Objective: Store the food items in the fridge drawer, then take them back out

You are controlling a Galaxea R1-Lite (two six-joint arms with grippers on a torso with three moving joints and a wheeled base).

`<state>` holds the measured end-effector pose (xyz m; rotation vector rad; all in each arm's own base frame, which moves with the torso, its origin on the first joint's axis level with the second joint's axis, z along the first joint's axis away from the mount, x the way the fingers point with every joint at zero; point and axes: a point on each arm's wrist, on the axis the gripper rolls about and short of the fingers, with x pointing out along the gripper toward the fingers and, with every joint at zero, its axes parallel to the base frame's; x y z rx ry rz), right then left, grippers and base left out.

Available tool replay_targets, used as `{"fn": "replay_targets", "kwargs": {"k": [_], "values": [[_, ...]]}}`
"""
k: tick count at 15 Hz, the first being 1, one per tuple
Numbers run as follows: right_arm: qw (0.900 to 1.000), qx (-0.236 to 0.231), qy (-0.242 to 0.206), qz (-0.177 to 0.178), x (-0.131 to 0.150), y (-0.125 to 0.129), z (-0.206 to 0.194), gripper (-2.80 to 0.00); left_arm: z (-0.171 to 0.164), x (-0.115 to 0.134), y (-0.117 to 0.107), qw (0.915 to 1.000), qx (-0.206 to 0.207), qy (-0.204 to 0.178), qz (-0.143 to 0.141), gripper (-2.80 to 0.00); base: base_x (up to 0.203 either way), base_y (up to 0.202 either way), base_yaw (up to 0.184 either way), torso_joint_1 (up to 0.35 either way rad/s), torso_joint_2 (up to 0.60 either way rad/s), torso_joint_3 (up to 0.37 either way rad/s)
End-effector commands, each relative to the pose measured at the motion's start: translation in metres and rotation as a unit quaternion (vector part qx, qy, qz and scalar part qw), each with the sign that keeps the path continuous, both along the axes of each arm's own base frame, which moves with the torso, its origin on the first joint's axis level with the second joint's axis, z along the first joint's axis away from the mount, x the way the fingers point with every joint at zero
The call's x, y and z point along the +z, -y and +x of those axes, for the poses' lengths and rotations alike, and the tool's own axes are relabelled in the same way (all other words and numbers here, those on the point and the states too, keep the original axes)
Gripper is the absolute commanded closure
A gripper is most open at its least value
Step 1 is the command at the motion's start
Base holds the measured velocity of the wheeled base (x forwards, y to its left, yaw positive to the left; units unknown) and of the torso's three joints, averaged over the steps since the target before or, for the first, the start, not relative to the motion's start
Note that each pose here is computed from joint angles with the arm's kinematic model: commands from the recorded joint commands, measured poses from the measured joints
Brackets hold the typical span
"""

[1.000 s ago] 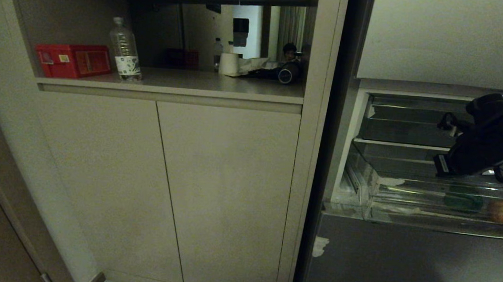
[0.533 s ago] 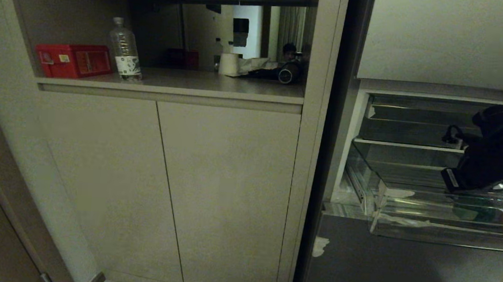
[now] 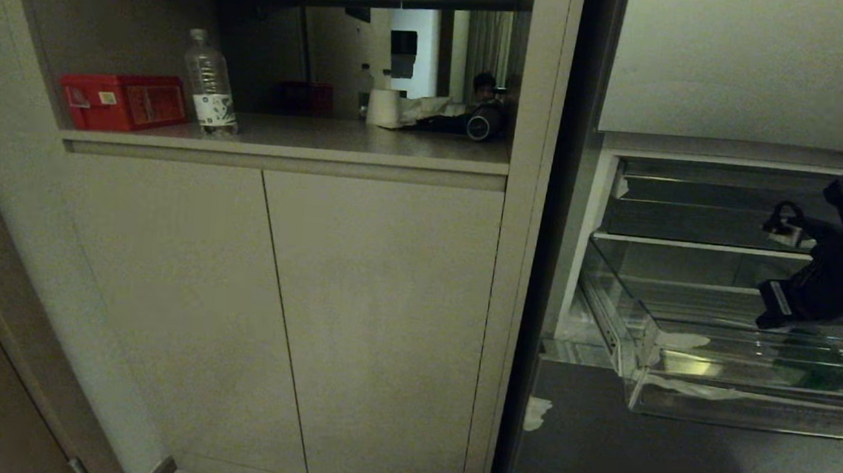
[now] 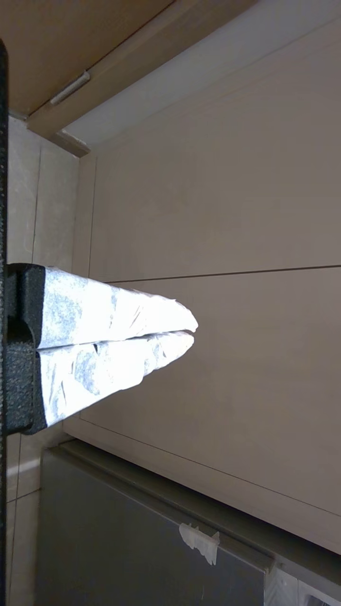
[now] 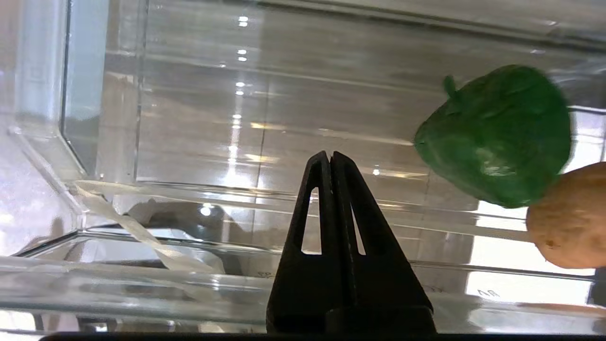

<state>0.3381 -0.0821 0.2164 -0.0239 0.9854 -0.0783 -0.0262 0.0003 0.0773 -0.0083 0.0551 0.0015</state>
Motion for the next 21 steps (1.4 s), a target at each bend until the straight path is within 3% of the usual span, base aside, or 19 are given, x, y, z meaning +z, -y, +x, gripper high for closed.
{"fn": "replay_targets", "kwargs": {"k": [1,17,19,21], "values": [[1.000,0.000,0.003,-0.005,0.004,0.000,-0.003,0.00,0.000,0.000,0.000,1.0000,0.000,0.000,0.000,0.00,0.000,0.000,0.000,0.000,0.00,0.000],[1.000,-0.006,-0.007,-0.005,0.013,-0.009,-0.062,0.00,0.000,0.000,0.000,1.0000,0.000,0.000,0.000,0.00,0.000,0.000,0.000,0.000,0.00,0.000],[1.000,-0.008,0.008,0.000,0.014,-0.008,-0.058,0.00,0.000,0.000,0.000,1.0000,0.000,0.000,0.000,0.00,0.000,0.000,0.000,0.000,0.00,0.000],[0.998,-0.011,0.060,-0.001,0.020,-0.005,-0.053,0.00,0.000,0.000,0.000,1.0000,0.000,-0.001,0.000,0.00,0.000,0.000,0.000,0.000,0.00,0.000]]}}
